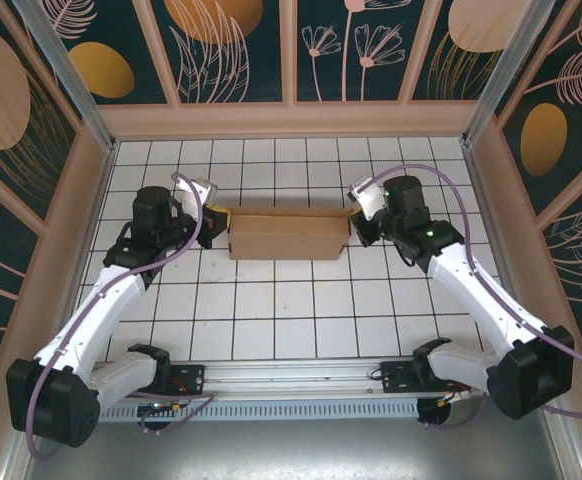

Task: Fold the paper box

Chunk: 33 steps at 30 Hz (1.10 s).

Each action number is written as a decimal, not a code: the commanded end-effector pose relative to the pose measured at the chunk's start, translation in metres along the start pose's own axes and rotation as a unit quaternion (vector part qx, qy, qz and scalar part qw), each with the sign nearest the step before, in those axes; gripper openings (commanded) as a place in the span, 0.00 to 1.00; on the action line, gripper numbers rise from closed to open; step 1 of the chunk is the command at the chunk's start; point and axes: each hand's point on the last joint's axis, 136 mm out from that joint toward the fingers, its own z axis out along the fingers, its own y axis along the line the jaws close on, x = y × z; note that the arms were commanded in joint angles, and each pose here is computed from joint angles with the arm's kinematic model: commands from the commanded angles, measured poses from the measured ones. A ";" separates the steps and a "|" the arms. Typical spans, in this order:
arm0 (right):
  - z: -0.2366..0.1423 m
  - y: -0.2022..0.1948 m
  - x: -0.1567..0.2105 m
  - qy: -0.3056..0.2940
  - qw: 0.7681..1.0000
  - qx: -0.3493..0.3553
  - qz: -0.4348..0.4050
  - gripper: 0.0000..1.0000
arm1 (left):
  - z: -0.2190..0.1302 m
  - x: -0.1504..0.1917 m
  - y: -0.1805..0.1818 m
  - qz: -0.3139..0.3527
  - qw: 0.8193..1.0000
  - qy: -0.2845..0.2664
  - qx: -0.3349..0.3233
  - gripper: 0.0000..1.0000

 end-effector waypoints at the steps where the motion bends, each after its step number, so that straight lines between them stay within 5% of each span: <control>1: -0.007 0.036 -0.032 -0.036 0.995 -0.081 0.037 0.00 | 0.003 -0.021 -0.030 -0.034 0.996 -0.030 0.073 0.00; 10: -0.011 0.019 -0.053 -0.042 0.984 -0.050 0.167 0.00 | 0.018 -0.003 -0.008 -0.106 0.994 0.006 0.027 0.00; 18: 0.016 0.011 -0.039 0.059 0.946 -0.031 0.318 0.00 | 0.026 0.003 0.009 -0.157 0.987 0.026 -0.012 0.00; 33: 0.035 0.008 -0.020 0.084 0.926 -0.013 0.368 0.00 | 0.030 -0.006 0.005 -0.169 0.985 0.029 -0.021 0.00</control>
